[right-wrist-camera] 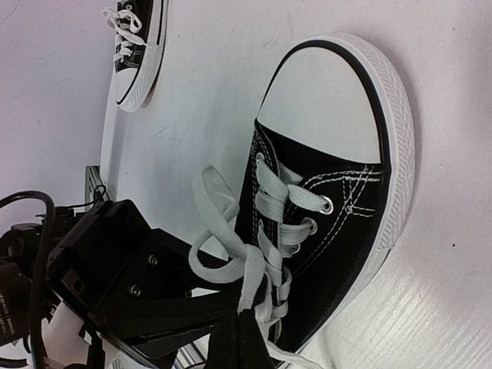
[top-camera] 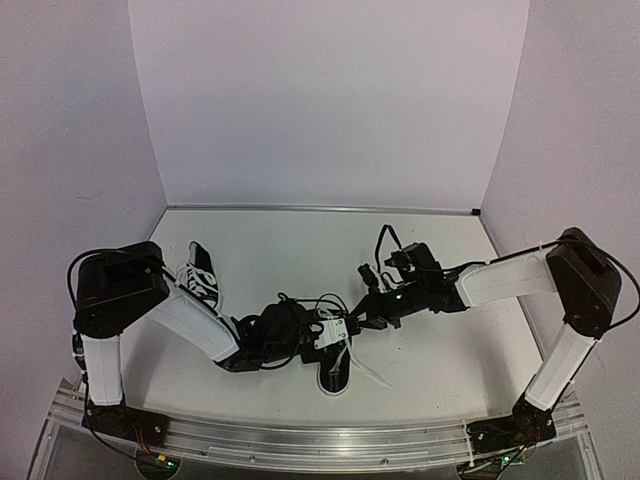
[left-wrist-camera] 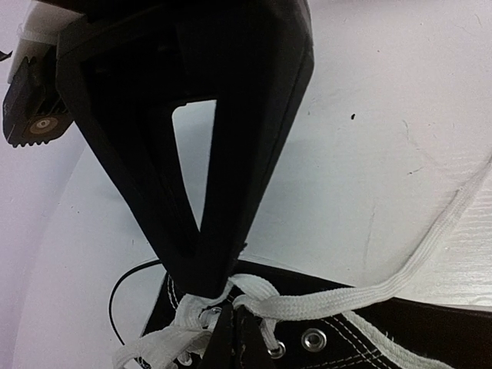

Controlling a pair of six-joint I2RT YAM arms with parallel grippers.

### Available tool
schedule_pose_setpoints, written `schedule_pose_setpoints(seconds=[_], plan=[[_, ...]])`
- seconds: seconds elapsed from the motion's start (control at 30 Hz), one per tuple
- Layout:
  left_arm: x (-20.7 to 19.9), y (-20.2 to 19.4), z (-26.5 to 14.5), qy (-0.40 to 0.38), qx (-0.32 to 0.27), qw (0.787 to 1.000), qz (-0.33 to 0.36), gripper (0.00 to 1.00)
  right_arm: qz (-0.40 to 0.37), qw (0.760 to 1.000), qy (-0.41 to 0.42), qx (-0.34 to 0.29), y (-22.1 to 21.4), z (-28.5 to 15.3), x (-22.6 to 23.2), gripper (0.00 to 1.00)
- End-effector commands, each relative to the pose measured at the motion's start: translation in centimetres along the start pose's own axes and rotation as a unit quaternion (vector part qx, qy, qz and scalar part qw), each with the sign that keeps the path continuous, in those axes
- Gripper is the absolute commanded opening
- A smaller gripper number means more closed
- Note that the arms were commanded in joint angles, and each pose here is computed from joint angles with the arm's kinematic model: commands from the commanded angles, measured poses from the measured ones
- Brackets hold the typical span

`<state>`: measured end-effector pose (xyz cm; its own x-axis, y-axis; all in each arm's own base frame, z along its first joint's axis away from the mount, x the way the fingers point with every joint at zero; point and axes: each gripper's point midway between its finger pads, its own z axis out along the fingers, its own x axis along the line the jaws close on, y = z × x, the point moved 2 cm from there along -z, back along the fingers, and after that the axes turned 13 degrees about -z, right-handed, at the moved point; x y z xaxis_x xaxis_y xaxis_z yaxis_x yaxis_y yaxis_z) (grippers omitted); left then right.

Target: Tie the shoes

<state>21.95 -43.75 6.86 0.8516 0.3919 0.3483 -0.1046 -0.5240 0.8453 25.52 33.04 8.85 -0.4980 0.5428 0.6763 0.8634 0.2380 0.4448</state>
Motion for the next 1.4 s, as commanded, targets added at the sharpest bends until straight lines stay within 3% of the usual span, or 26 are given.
schedule_pose_setpoints(seconds=[0.0,0.43,0.67,1.0,1.37], plan=[[0.8,1.2,1.0,0.031,-0.022,0.999,-0.017,0.00,-0.012,1.000,0.009,-0.017,0.5,-0.8,1.1,0.00],[1.7,0.8,1.0,0.072,-0.047,0.995,-0.045,0.00,0.005,0.999,0.024,-0.024,0.4,-0.4,1.2,0.00],[0.8,0.9,0.9,0.041,-0.072,0.993,-0.090,0.00,0.014,0.999,0.036,-0.026,0.3,0.1,1.3,0.00],[0.2,0.3,1.5,0.034,-0.085,0.991,-0.101,0.00,0.024,0.999,0.040,-0.011,-0.7,0.6,0.9,0.00],[-0.5,-0.2,1.7,0.021,-0.085,0.991,-0.096,0.00,0.015,0.999,0.029,-0.035,0.3,-1.4,0.9,0.22]])
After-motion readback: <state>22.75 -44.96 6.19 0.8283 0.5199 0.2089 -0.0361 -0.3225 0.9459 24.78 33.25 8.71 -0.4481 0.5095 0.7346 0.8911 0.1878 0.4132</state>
